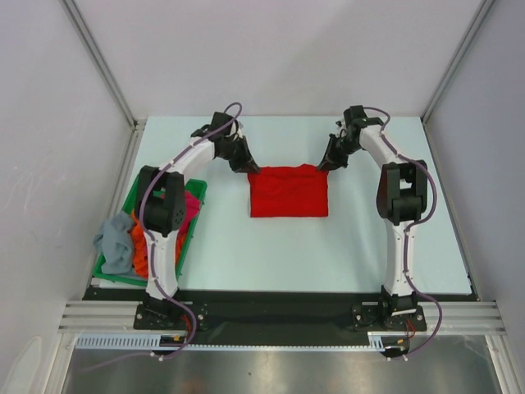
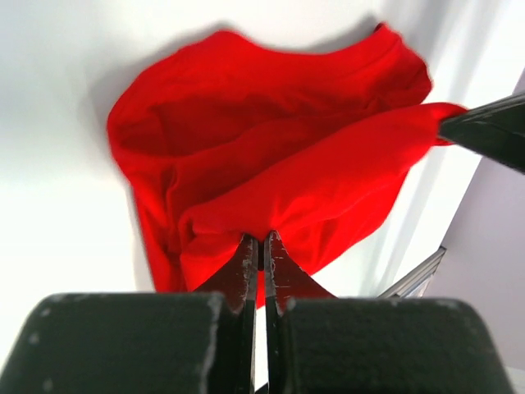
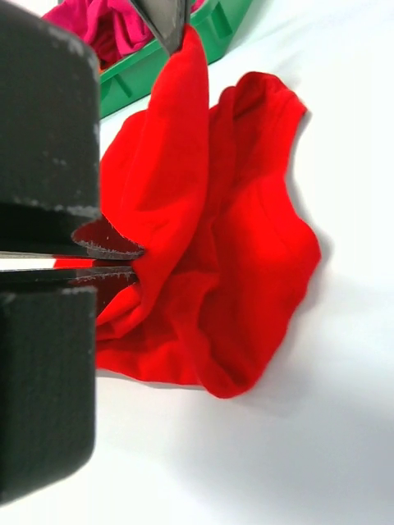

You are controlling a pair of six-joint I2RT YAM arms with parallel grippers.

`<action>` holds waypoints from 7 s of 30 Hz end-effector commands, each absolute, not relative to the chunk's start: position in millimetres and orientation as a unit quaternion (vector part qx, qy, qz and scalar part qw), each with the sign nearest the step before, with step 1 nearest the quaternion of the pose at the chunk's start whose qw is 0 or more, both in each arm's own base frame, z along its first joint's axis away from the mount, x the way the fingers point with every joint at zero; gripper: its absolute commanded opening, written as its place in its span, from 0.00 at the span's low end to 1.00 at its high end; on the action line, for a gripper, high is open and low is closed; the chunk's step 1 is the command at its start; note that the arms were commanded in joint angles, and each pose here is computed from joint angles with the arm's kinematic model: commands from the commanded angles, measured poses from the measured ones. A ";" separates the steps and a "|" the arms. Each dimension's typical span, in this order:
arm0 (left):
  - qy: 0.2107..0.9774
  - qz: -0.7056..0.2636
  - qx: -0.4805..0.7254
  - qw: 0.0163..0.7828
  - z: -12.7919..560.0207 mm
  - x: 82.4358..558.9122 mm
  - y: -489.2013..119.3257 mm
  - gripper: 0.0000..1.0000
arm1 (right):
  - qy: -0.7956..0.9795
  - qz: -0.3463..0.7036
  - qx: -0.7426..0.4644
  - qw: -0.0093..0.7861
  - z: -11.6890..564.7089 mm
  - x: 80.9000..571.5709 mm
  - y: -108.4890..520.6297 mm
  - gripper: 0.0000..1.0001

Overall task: Fold and stack the t-shirts
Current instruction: Fold the tshirt, then neatly place the folded tshirt to the corner

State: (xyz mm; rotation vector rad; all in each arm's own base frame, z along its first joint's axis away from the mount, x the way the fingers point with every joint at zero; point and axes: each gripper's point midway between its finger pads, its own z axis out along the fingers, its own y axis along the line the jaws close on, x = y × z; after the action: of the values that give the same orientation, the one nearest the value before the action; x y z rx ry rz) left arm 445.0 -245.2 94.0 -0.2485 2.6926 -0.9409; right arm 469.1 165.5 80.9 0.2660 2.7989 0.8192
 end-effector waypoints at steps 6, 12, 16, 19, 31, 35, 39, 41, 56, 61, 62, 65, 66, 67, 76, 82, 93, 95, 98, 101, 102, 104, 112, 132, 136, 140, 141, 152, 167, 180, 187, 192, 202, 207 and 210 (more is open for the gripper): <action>0.917 -0.355 -0.086 0.163 103.7 475.6 -257.6 0.00 | 0.944 0.293 0.097 0.120 80.6 493.6 163.3 0.00; 0.921 -0.340 -0.097 0.166 93.4 486.6 -255.0 0.02 | 0.941 0.298 0.100 0.126 78.9 504.4 158.7 0.06; 0.921 -0.318 -0.105 0.199 101.9 500.5 -244.2 0.36 | 0.939 0.297 0.108 0.135 82.7 517.7 152.4 0.34; 0.925 -0.266 -0.111 0.248 126.5 513.3 -219.8 0.43 | 0.930 0.302 0.119 0.171 109.7 538.7 141.1 0.48; 0.870 -0.442 -0.062 0.210 164.3 464.6 -291.5 0.24 | 0.936 0.305 0.060 0.162 130.3 493.3 180.3 0.14; 0.859 -0.468 -0.069 0.194 145.4 466.4 -301.5 0.18 | 0.931 0.335 0.056 0.132 112.4 487.7 208.5 0.00; 0.876 -0.447 -0.079 0.162 102.6 475.3 -301.0 0.17 | 0.934 0.327 0.081 0.122 83.4 497.2 204.2 0.00; 0.877 -0.445 -0.083 0.163 95.0 484.2 -297.9 0.15 | 0.931 0.331 0.093 0.119 69.7 505.0 197.7 0.00; 0.913 -0.331 -0.103 0.214 55.1 526.1 -213.4 0.14 | 0.943 0.269 0.113 0.159 38.0 545.0 127.8 0.04; 0.918 -0.299 -0.043 0.257 115.1 507.3 -216.2 0.31 | 0.947 0.239 0.104 0.188 100.2 524.3 116.1 0.23; 0.920 -0.289 -0.036 0.263 122.9 502.2 -216.9 0.33 | 0.953 0.225 0.111 0.170 93.1 509.3 111.1 0.33; 0.916 -0.290 0.001 0.276 158.3 467.9 -236.9 0.40 | 0.953 0.218 0.117 0.177 120.4 482.9 101.7 0.45; 0.908 -0.303 0.003 0.290 182.2 455.2 -244.3 0.43 | 0.955 0.212 0.123 0.165 111.2 467.4 99.6 0.48; 0.908 -0.312 0.012 0.279 174.1 436.9 -258.7 0.44 | 0.954 0.213 0.130 0.164 111.0 458.4 97.1 0.55; 0.899 -0.362 0.027 0.246 172.6 367.1 -326.3 0.46 | 0.928 0.329 0.078 0.156 104.2 423.0 125.5 0.73; 0.909 -0.337 0.031 0.243 164.2 384.5 -320.8 0.46 | 0.925 0.348 0.054 0.142 70.7 431.9 128.9 0.81; 0.937 -0.281 0.001 0.210 98.7 426.8 -269.8 0.45 | 0.927 0.352 0.041 0.124 33.5 443.2 124.4 0.82; 0.941 -0.271 0.000 0.202 87.1 427.6 -265.3 0.44 | 0.925 0.362 0.037 0.110 28.6 440.2 128.3 0.81; 0.946 -0.267 -0.012 0.183 67.7 427.4 -259.6 0.44 | 0.928 0.360 0.030 0.091 17.4 436.5 135.0 0.77; 0.948 -0.262 -0.011 0.180 59.4 430.0 -258.8 0.44 | 0.928 0.365 0.025 0.071 6.0 430.0 150.4 0.72; 0.948 -0.261 -0.009 0.180 58.7 430.4 -258.8 0.44 | 0.928 0.365 0.028 0.068 2.1 428.1 153.2 0.72; 0.950 -0.258 -0.008 0.178 56.3 430.4 -257.3 0.44 | 0.926 0.371 0.029 0.062 -4.7 423.0 166.1 0.70; 0.951 -0.254 -0.004 0.177 56.2 426.7 -254.2 0.44 | 0.921 0.374 0.066 0.086 -7.0 439.6 179.3 0.47; 0.923 -0.278 0.032 0.265 162.1 369.5 -228.1 0.44 | 0.972 -0.025 0.025 0.233 51.8 553.0 8.1 0.00; 0.920 -0.284 0.026 0.268 162.9 339.2 -217.6 0.43 | 0.962 -0.079 0.036 0.257 48.1 579.7 -43.2 0.00; 0.930 -0.273 0.017 0.247 152.5 301.5 -204.0 0.41 | 0.950 -0.148 0.038 0.273 53.3 590.7 -91.1 0.00; 0.940 -0.255 0.021 0.225 141.4 289.4 -199.1 0.41 | 0.944 -0.163 0.038 0.284 55.5 595.8 -96.7 0.00; 0.946 -0.263 0.075 0.175 113.8 272.5 -216.1 0.41 | 0.902 -0.287 0.037 0.321 65.7 617.8 -162.8 0.00; 0.951 -0.255 0.066 0.161 103.0 272.9 -220.0 0.41 | 0.857 -0.357 -0.028 0.369 76.3 651.5 -208.2 0.00; 0.952 -0.258 0.068 0.153 98.9 262.6 -219.5 0.42 | 0.843 -0.372 -0.050 0.386 66.1 665.2 -212.7 0.03; 0.951 -0.265 0.074 0.142 96.2 256.4 -220.4 0.43 | 0.841 -0.378 -0.037 0.387 70.9 663.7 -214.4 0.48; 0.949 -0.273 0.072 0.139 98.1 253.9 -222.1 0.43 | 0.817 -0.406 -0.016 0.408 109.9 665.6 -207.1 0.89; 0.937 -0.297 0.063 0.175 120.3 266.1 -231.1 0.44 | 0.805 -0.380 -0.006 0.455 168.9 664.8 -145.5 0.94; 0.919 -0.324 0.054 0.217 154.4 282.1 -241.7 0.45 | 0.822 -0.334 0.076 0.454 172.6 646.4 -131.2 0.89; 0.914 -0.325 0.054 0.238 169.9 284.5 -239.8 0.46 | 0.833 -0.293 0.114 0.456 172.0 639.3 -122.8 0.88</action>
State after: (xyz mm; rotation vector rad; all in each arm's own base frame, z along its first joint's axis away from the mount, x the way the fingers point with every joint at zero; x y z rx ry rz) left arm 271.9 -229.5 123.0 0.1341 2.6561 -0.8229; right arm 655.1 -115.1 125.9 0.0471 2.1050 -0.8300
